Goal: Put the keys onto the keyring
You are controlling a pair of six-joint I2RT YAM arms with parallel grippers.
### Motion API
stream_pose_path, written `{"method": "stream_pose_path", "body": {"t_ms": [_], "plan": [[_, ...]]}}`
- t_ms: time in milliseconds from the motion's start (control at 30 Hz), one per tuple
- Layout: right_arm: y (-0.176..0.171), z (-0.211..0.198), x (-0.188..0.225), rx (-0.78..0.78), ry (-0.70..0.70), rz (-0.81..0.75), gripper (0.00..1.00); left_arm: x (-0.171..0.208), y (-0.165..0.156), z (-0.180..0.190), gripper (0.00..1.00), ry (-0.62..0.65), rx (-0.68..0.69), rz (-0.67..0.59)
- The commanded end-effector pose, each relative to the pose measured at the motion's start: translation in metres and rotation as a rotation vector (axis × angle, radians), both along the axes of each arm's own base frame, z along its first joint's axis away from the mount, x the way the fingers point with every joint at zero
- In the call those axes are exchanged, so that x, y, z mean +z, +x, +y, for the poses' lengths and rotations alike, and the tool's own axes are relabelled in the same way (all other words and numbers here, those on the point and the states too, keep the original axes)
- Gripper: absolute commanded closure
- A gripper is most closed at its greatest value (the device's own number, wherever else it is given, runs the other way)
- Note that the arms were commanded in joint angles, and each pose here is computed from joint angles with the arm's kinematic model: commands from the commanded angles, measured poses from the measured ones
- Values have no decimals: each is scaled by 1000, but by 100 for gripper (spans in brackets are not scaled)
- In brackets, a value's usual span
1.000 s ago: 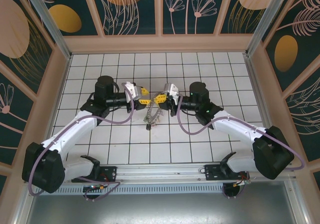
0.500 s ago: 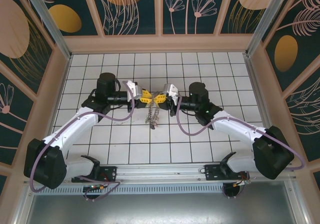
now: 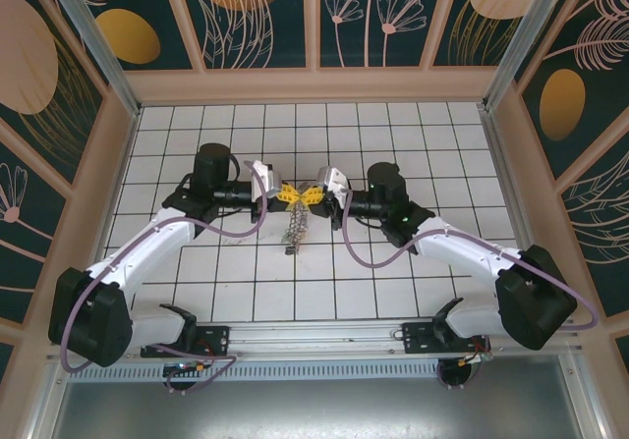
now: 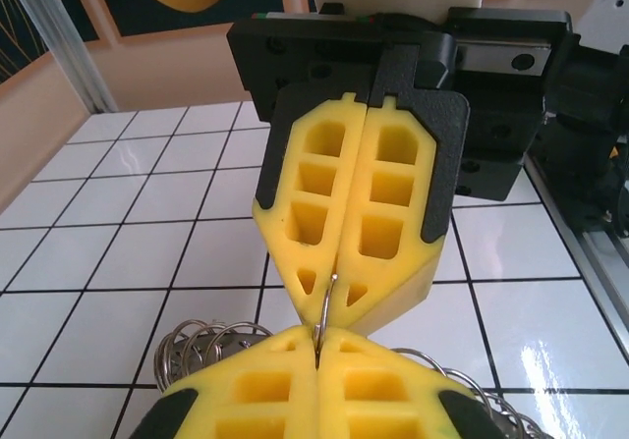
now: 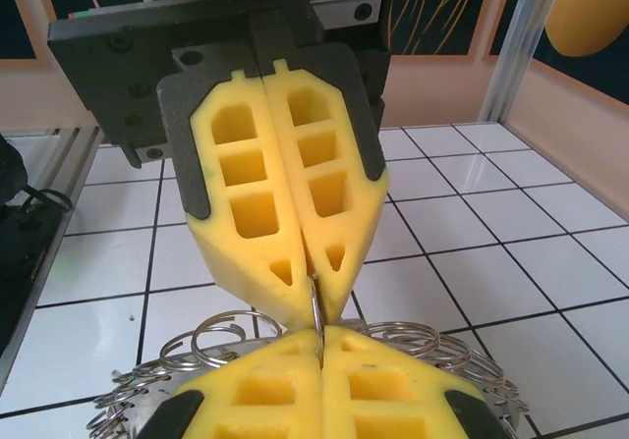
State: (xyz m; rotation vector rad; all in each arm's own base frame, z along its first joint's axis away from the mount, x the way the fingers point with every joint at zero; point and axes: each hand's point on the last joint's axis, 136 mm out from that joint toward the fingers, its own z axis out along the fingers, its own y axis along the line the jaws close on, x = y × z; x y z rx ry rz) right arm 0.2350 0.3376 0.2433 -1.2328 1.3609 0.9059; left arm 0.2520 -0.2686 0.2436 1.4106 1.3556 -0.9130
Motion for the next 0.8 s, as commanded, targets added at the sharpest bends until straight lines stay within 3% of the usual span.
{"method": "stream_pose_path", "body": {"t_ms": [0,100,200,300,400,567,767], "plan": [[-4,8,19,35,7,-72,100,13,-4,-1,100,20,-15,-100],[-4,1,-7,38,-143,-76,98,13,2,5,100,85,31,-142],[-5,-8,-22,40,-259,-100,85,8,6,11,100,169,45,-165],[-2,-11,-26,29,-335,-139,81,4,7,15,100,224,41,-186],[0,-12,-21,25,-345,-158,70,5,8,19,100,260,40,-223],[0,-3,-6,44,-285,-172,63,6,7,20,100,285,25,-233],[1,6,4,70,-243,-191,66,6,6,19,100,291,13,-254]]}}
